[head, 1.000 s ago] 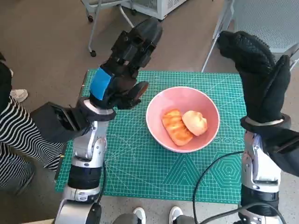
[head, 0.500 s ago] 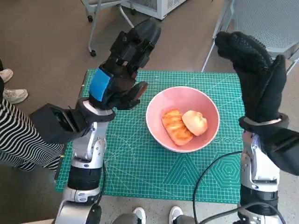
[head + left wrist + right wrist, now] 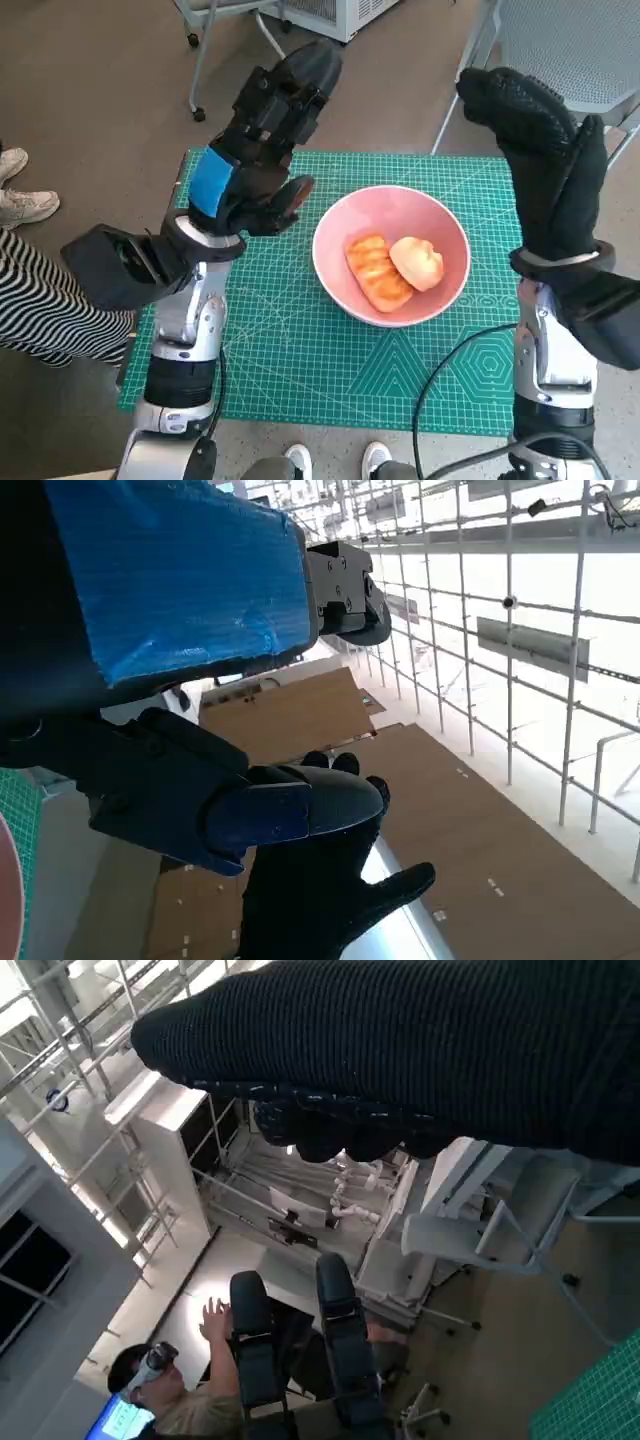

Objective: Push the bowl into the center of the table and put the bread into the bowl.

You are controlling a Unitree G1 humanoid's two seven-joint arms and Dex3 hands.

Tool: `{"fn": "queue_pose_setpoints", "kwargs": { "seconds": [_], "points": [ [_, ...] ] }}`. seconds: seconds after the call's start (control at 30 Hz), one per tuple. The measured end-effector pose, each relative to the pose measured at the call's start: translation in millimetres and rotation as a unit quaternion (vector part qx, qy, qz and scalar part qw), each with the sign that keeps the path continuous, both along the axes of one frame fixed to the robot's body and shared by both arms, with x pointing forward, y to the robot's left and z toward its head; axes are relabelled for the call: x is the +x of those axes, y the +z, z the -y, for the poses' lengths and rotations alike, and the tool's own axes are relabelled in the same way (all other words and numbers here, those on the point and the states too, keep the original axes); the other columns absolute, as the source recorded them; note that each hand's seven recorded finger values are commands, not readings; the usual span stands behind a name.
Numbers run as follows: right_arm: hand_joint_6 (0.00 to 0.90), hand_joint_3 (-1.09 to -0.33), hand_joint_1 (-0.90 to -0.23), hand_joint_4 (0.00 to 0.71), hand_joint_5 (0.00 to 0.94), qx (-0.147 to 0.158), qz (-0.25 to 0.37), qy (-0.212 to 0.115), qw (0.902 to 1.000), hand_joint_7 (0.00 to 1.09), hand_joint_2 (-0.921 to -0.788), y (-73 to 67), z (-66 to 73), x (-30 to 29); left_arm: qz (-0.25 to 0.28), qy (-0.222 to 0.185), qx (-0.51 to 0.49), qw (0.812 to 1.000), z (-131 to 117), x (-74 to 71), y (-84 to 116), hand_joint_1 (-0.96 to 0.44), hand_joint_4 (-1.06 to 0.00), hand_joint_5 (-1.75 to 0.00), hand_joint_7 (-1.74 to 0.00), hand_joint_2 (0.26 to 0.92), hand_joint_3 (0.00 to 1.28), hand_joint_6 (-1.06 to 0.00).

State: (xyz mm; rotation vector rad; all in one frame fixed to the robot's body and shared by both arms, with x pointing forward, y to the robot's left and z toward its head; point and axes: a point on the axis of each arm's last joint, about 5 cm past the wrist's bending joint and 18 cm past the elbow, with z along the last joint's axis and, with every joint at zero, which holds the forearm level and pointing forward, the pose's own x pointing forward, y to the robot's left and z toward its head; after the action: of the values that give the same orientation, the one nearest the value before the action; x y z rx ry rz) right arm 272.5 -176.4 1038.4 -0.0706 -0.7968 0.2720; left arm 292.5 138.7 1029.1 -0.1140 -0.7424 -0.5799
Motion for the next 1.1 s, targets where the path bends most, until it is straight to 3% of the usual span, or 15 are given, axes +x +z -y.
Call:
{"fn": "queue_pose_setpoints", "kwargs": {
  "seconds": [1.1],
  "points": [
    [0.036, -0.68, -0.702, 0.19, 0.001, -0.001, -0.011, 0.003, 0.9999, 0.58, -0.921, -0.8, 0.1, 0.7, -0.003, -0.004, 0.007, 1.0, -2.8, 0.4, -0.3, -0.64, -0.01, -0.16, -0.52, 0.921, 0.49, 0.0]
  ]
}}
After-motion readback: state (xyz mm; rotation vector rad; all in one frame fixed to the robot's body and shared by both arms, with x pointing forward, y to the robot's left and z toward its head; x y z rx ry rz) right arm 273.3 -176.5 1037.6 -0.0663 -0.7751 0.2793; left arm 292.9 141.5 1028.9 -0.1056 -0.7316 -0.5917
